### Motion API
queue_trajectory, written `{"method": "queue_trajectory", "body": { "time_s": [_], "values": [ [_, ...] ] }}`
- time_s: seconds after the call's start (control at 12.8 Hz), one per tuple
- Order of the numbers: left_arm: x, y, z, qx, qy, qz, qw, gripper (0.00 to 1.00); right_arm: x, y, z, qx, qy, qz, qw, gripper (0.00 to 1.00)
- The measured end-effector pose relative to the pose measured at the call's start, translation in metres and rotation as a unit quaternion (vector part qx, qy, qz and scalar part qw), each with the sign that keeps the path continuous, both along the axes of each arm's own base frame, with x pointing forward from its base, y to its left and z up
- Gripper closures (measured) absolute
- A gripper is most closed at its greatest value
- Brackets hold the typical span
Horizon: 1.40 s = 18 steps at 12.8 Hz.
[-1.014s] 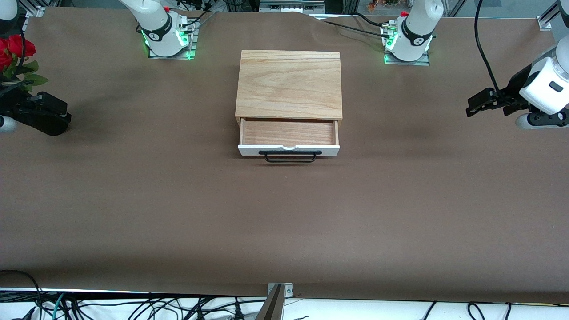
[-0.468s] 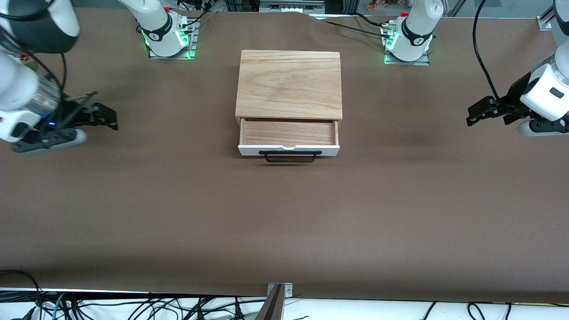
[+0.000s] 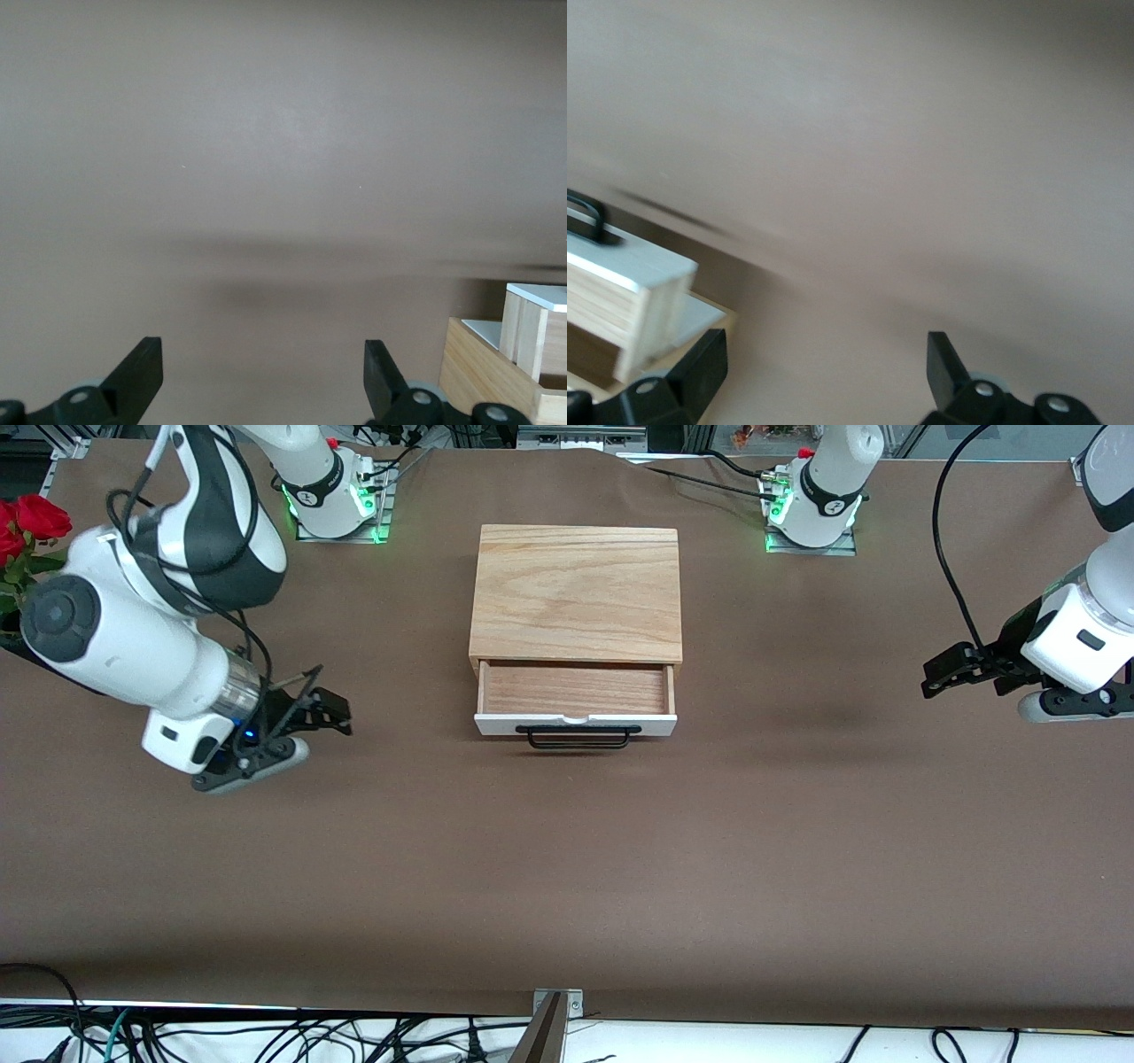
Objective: Close drawer with both arms simultaneously
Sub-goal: 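Move the right gripper toward the drawer while the left gripper approaches too, then bring both grippers against the white drawer front beside the handle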
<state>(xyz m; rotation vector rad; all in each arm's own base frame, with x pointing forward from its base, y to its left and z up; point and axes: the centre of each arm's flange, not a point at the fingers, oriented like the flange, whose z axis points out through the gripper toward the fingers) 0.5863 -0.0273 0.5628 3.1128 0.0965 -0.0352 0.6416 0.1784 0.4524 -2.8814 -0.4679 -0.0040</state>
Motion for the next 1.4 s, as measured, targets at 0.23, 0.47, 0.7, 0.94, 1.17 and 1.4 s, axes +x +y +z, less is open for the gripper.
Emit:
{"method": "queue_trajectory", "body": {
  "time_s": [0.23, 0.47, 0.7, 0.94, 1.17, 1.4],
  "values": [
    [0.012, -0.005, -0.029, -0.011, 0.012, -0.079, 0.997, 0.0, 0.015, 0.042, -0.022, 0.035, 0.005, -0.008, 0.999, 0.0],
    [0.033, -0.024, -0.054, -0.053, -0.016, -0.094, 0.994, 0.0, 0.021, 0.088, -0.047, 0.043, -0.012, -0.038, 0.998, 0.0],
    [0.049, -0.065, -0.074, -0.058, -0.052, -0.118, 0.99, 0.0, 0.013, 0.123, -0.079, 0.04, -0.001, -0.042, 0.998, 0.0],
    [0.063, -0.105, -0.109, -0.092, -0.069, -0.122, 0.986, 0.0, 0.007, 0.143, -0.097, 0.037, 0.007, -0.042, 0.998, 0.0],
    [0.067, -0.137, -0.143, -0.15, -0.055, -0.103, 0.982, 0.0, -0.003, 0.163, -0.105, 0.052, 0.024, -0.046, 0.997, 0.0],
    [0.068, -0.181, -0.173, -0.197, -0.058, -0.089, 0.975, 0.0, -0.009, 0.176, -0.115, 0.065, 0.041, -0.049, 0.996, 0.0]
  ]
}}
